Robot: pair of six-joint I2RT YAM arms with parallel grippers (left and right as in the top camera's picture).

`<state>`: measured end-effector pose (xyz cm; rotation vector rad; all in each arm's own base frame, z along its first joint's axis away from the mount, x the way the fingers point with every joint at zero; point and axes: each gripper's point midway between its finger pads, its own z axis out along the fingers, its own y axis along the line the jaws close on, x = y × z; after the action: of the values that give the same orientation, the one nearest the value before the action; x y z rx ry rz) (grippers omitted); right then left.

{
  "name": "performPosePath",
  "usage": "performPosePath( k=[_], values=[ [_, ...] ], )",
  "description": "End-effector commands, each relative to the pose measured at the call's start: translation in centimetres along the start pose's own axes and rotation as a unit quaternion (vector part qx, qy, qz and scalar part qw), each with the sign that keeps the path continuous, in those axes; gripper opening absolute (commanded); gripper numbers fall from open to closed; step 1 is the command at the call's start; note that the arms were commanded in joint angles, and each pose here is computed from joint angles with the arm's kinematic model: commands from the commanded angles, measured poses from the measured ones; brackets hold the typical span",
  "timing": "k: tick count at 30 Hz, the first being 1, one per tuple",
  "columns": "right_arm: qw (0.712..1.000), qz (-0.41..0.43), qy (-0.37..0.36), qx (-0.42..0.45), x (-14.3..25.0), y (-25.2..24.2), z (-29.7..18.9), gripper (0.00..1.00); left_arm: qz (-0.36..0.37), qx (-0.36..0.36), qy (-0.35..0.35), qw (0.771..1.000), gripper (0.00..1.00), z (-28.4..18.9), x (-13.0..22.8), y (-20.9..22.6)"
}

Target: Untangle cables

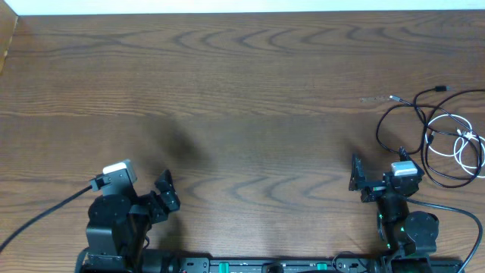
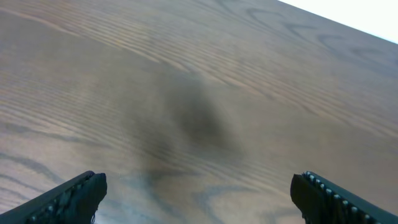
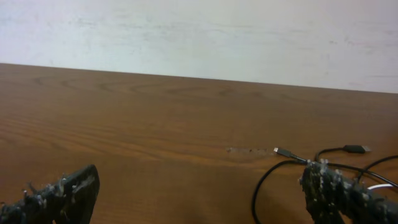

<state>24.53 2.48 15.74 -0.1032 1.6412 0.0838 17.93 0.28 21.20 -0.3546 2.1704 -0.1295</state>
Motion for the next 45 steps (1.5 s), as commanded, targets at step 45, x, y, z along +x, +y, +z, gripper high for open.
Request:
performPosePath(
  k=[45],
  values=[
    [1.0,-0.006,0.001,-0.001,0.1,0.0,0.0,0.99,0.133,0.053,-0.255,0.956,0.99,9.0,1.2,0.0]
  ],
)
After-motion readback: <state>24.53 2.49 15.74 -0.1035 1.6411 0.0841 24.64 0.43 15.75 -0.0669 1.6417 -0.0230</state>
